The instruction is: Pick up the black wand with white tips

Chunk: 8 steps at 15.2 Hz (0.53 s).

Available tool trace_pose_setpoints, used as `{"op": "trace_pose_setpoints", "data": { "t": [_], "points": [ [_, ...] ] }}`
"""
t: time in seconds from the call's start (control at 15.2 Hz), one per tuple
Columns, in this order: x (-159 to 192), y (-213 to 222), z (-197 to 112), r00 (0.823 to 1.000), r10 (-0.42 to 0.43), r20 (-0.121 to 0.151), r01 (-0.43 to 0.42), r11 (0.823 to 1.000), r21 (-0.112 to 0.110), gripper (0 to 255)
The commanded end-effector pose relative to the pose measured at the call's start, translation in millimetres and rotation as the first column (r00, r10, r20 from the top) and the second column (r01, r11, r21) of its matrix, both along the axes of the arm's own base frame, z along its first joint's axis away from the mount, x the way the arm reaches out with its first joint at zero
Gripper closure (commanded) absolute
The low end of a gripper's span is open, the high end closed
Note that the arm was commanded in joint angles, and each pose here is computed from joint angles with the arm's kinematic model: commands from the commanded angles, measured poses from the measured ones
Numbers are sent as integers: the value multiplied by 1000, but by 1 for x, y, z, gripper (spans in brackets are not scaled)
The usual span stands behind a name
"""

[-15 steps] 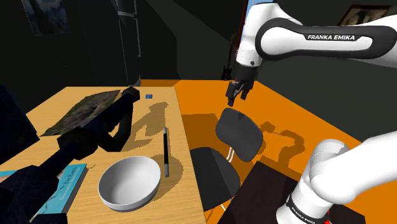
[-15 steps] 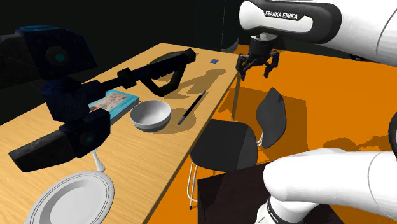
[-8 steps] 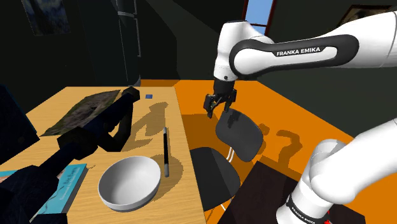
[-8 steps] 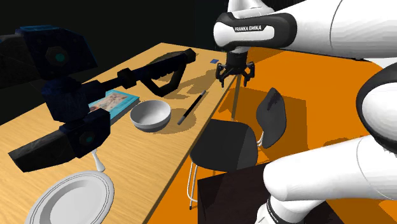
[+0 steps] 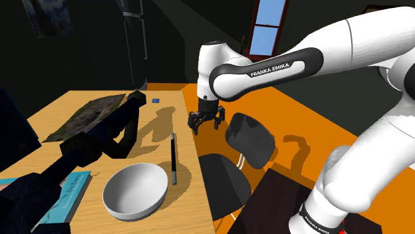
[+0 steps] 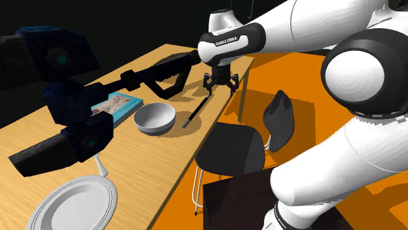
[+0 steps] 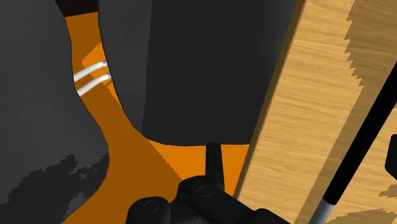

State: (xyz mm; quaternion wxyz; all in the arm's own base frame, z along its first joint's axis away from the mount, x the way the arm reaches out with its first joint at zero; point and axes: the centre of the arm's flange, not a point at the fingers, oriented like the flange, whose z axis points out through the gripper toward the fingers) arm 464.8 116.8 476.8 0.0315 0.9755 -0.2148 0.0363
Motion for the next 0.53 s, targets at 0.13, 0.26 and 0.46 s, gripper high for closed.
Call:
{"op": "trace_pose_setpoints", "data": {
  "t": [0.13,0.26,0.46],
  "points": [
    [35,31,-29,997,-83,-4,83,997,6,0],
    [53,43,-44,992,-122,-7,122,992,8,0],
    [82,60,-67,983,-181,-10,181,983,10,0]
  ]
}}
